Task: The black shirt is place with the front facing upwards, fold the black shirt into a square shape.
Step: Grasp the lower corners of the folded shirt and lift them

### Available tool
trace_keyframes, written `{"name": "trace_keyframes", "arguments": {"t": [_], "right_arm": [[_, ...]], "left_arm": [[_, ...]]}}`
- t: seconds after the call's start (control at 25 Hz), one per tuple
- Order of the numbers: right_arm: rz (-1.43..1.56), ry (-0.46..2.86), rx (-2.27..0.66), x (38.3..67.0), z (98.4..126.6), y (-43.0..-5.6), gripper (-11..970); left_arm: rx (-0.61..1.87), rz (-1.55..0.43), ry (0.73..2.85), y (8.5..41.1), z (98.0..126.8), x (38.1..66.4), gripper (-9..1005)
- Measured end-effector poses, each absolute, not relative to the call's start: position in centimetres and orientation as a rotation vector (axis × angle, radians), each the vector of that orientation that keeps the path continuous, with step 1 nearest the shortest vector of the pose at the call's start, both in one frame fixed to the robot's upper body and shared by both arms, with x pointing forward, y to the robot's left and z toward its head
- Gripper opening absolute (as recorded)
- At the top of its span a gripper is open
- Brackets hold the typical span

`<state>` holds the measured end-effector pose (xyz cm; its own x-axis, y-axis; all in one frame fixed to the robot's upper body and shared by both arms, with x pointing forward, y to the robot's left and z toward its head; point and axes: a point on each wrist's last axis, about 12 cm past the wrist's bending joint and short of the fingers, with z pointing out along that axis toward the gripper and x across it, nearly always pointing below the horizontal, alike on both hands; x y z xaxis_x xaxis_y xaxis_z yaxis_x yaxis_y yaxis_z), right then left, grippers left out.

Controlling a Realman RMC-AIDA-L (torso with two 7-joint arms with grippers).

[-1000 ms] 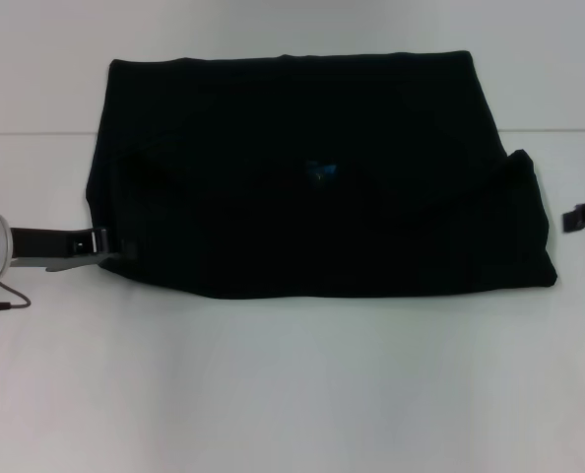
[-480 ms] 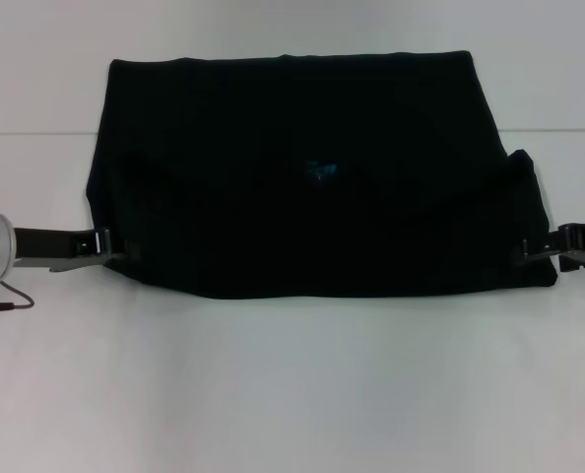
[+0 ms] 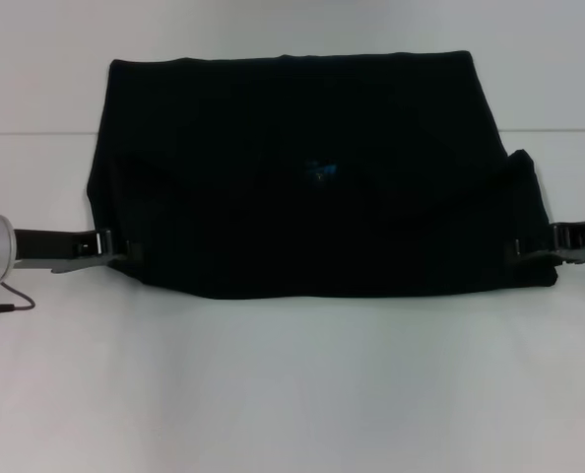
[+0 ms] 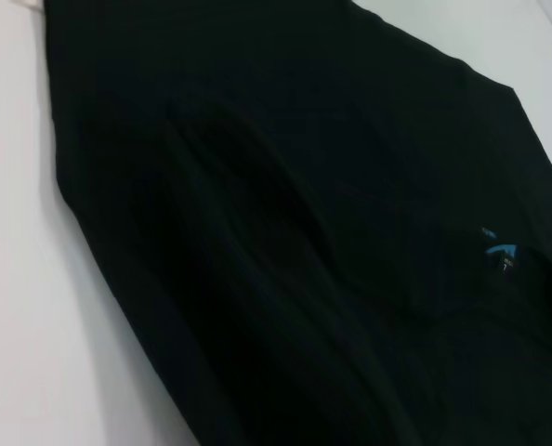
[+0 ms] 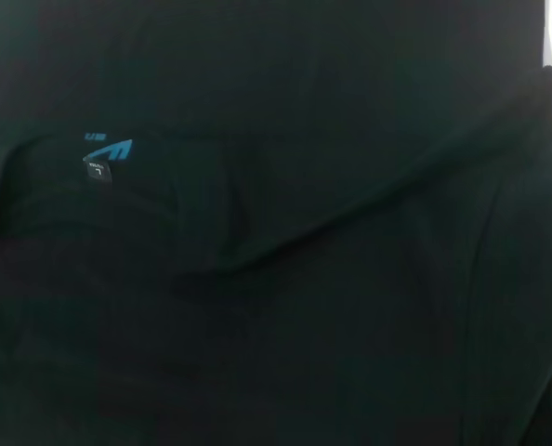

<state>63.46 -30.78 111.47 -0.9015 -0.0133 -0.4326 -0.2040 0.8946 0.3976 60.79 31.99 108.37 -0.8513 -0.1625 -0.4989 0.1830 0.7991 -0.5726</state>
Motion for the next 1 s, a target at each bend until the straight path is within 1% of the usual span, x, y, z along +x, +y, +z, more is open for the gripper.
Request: {"name": "trace_keyframes", "arguments": {"t": [0.08, 0.52, 0.72, 0.84, 1.0], "right_arm": [[0.617, 2.636, -0.161, 63.4, 111.4, -30.7, 808], [0.612, 2.639, -0.151, 63.4, 111.4, -30.9, 363], [0.616, 2.645, -0.158, 63.3, 111.5, -31.1, 125], [0.638, 2.667, -0.178, 62.9, 111.9, -31.6, 100], [0.709, 2.730, -0.255, 61.3, 112.8, -33.0, 68]], "left_arm": [[0.016, -0.854, 2.444, 32.0, 108.4, 60.8, 34], [0.013, -0.856, 2.440, 32.0, 108.5, 60.8, 33], [0.021, -0.871, 2.444, 32.0, 108.5, 60.7, 33], [0.043, -0.904, 2.451, 32.1, 108.8, 60.4, 34], [0.153, -1.047, 2.499, 32.4, 109.9, 59.1, 34]]}}
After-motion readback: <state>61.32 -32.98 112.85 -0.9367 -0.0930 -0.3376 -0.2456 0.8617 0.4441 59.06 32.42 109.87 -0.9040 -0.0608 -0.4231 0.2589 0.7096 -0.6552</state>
